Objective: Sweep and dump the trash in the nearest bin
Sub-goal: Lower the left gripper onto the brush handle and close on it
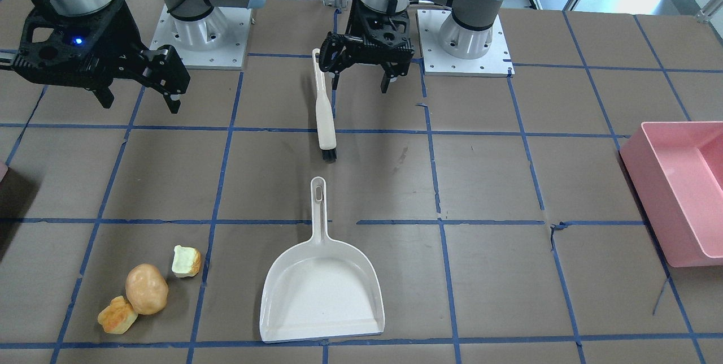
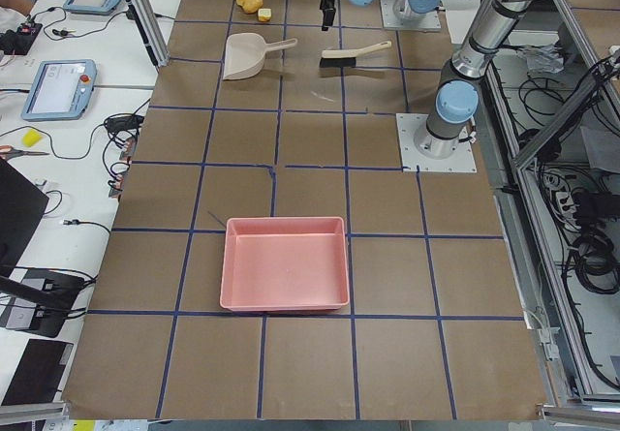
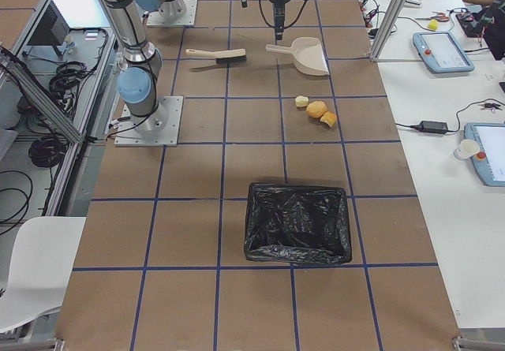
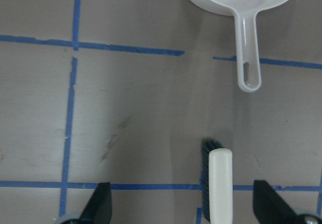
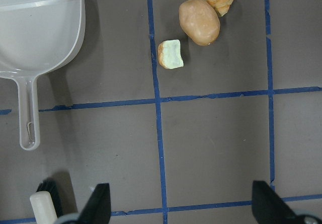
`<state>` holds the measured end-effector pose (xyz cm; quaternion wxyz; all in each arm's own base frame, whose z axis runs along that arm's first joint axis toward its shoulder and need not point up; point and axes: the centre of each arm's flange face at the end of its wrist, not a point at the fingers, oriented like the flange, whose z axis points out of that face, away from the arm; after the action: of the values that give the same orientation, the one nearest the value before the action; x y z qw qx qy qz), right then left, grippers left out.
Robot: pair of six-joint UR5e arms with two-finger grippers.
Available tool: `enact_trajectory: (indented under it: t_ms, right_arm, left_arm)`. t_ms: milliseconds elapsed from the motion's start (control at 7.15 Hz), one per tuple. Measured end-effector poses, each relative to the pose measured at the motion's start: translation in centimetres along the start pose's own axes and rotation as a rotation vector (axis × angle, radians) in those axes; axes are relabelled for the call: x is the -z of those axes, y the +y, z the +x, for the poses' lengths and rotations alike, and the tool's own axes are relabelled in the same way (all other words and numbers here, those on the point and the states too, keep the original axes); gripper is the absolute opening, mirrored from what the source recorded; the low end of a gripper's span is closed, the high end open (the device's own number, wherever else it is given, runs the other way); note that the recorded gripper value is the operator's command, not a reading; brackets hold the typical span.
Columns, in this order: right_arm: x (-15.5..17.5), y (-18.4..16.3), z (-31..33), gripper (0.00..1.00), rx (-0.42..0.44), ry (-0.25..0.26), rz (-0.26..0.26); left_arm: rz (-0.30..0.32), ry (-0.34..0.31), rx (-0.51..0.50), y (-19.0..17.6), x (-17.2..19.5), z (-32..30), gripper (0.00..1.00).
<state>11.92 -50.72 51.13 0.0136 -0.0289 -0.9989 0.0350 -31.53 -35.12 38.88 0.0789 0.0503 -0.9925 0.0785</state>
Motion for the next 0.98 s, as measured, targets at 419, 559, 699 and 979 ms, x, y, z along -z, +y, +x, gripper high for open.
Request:
enact_trajectory:
  t_ms: [419,559,699,979]
  right_arm:
    - [0.0,0.0,0.0,1.00,0.002,0.001,-0.003]
    - [0.0,0.0,0.0,1.00,0.003,0.000,-0.004]
    - [0.0,0.0,0.0,1.00,0.003,0.000,-0.004]
    - [-0.1,0.0,0.0,1.00,0.004,0.000,-0.004]
  left_arm:
    - [0.020,-0.027,0.049,7.8,-5.0,1.6,0.97]
    - [0.023,-0.042,0.067,10.0,-5.8,2.1,1.00]
    - [0.032,-0.069,0.086,11.8,-6.5,2.6,1.00]
    - [0.019,-0.113,0.143,14.2,-9.6,4.1,1.00]
